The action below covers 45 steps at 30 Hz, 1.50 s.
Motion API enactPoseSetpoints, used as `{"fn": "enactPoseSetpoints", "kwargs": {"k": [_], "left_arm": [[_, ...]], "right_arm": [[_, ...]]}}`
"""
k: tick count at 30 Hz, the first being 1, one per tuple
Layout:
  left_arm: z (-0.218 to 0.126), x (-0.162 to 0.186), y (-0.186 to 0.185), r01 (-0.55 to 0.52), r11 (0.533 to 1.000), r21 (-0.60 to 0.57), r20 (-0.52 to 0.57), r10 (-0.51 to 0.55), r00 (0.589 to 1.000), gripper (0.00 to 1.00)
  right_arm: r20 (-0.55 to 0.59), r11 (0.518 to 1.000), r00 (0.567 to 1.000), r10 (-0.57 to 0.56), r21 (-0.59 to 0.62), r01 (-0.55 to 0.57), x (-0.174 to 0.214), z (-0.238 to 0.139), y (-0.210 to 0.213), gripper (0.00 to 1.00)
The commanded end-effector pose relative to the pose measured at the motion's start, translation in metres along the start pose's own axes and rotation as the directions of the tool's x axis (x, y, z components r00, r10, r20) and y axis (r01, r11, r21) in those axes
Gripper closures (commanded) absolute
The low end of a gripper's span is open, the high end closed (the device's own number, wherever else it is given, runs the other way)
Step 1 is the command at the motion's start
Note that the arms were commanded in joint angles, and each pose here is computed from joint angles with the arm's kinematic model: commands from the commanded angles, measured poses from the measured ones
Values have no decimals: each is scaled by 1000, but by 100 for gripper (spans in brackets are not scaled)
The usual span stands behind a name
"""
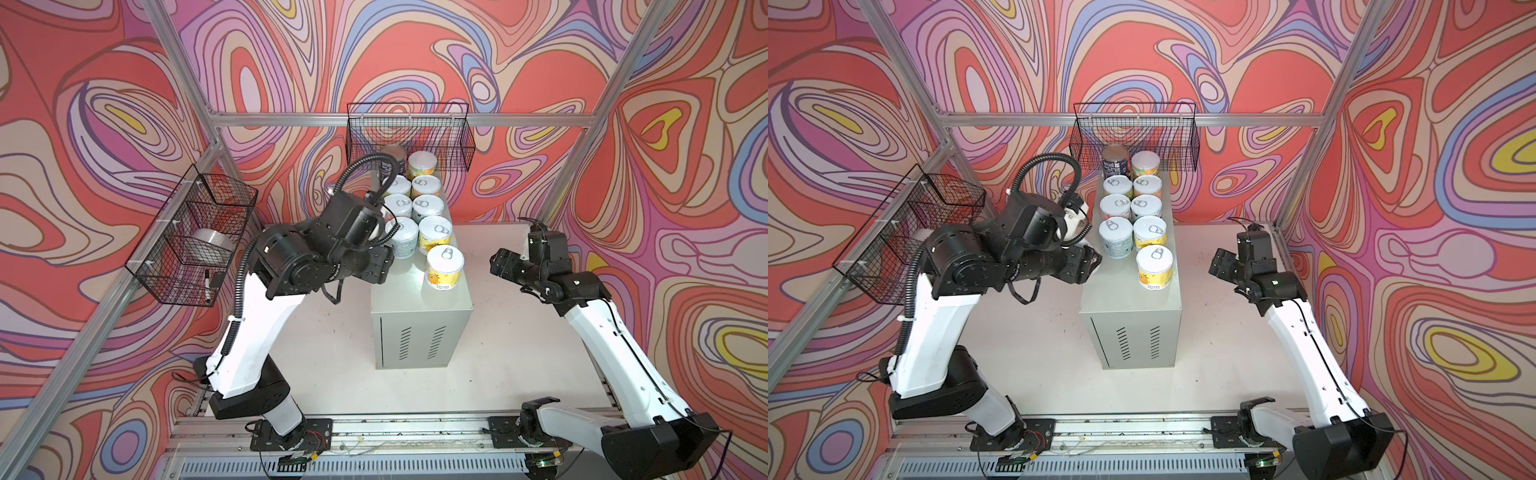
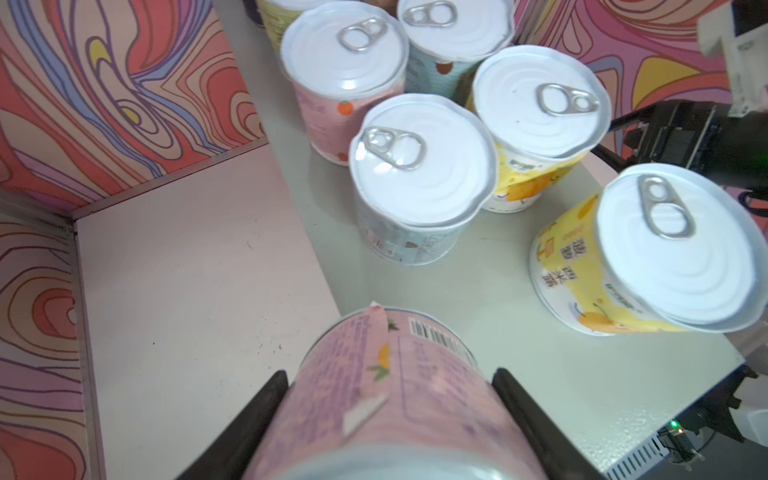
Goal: Place and organize the canned foods onto the counter
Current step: 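Lift the pink-labelled can with the left gripper up over the cabinet top, then lower the pink can onto the cabinet top while the right gripper reaches toward it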
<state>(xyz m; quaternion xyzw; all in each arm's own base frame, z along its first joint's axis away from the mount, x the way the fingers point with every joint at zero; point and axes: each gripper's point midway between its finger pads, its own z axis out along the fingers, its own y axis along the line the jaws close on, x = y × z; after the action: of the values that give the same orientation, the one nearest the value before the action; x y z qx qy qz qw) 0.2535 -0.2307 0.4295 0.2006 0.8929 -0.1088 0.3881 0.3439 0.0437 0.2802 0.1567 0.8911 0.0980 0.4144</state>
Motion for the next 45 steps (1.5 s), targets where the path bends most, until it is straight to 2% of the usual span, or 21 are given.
{"fn": "enactPoseSetpoints", "kwargs": {"k": [1,17,18,21,25,31,37,45], "left_arm": [[-3,-14,-13,-19,999,35,56,17,998,100],[31,4,-41,-4,997,83,-31,7,1000,98],[33,5,-40,-6,997,77,-37,9,999,92],[35,5,-41,-5,997,75,-36,8,999,58],[38,5,-40,-9,998,67,-26,11,1000,27],[44,5,-40,-29,998,60,-23,30,999,2],[48,1,-42,-41,997,64,15,40,999,0],[15,-21,-28,-65,997,33,125,61,990,0]], "right_arm": [[57,1000,998,-2,-23,3,-16,-15,4,11],[68,999,998,3,-50,0,-20,-18,10,11],[69,999,998,3,-53,0,-20,-18,11,11],[71,998,997,6,-64,-2,-21,-20,12,11],[69,997,998,3,-73,2,-20,-21,14,11],[64,992,998,2,-126,6,-20,-22,24,11],[46,966,999,-6,-259,18,-22,-32,49,14],[127,913,991,-40,-397,88,-52,-86,80,20]]}}
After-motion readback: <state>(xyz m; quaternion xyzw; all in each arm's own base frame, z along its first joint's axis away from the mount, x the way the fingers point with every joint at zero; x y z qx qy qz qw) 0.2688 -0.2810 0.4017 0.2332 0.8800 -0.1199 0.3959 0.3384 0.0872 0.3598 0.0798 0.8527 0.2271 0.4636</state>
